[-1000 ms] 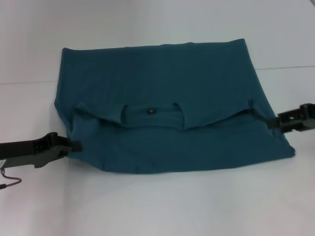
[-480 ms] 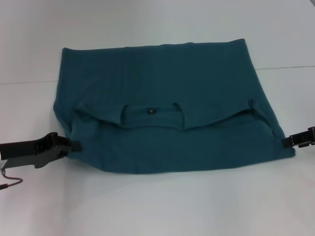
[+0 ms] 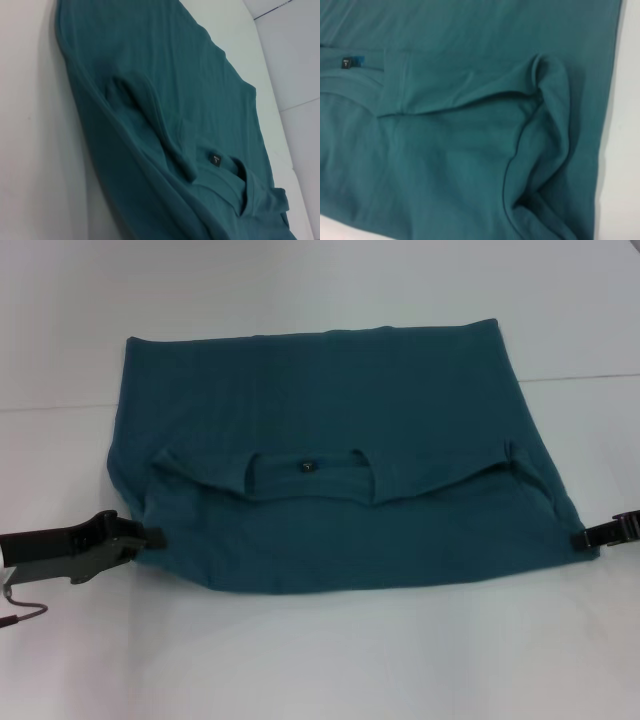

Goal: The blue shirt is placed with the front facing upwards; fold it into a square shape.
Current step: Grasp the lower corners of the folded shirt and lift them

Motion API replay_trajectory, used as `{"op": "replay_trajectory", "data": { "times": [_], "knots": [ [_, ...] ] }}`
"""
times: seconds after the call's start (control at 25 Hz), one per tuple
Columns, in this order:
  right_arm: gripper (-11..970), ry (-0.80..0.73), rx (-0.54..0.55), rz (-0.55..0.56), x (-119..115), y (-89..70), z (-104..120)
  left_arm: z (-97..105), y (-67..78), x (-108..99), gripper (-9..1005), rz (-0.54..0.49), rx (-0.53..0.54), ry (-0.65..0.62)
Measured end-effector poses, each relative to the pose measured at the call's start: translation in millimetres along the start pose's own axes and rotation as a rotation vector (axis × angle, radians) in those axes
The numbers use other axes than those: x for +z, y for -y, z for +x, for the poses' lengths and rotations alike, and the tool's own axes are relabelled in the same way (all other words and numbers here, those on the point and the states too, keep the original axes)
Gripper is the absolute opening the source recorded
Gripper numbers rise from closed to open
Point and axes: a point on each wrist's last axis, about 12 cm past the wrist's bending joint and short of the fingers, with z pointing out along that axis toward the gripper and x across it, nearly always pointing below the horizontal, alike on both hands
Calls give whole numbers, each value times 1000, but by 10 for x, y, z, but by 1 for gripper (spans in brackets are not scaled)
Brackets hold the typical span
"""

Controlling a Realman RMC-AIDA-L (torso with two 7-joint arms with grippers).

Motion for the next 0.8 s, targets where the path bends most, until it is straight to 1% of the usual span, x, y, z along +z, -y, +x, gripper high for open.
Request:
{"op": "replay_trajectory", "data": {
  "times": [0.12,0.32,0.56,0.8],
  "knots": [
    [579,14,-11,11,26,-6,-14,3,1,7,39,0,-1,1],
    [577,26,-64,16,91,-45,-18,8,-3,6,39,-1,-2,1],
    [575,8,-97,35,180,-90,-11,9,-9,0,40,0,-5,4],
    [573,4,-100,31,216,-122,-6,6,-8,-2,39,4,-10,11]
  ]
}}
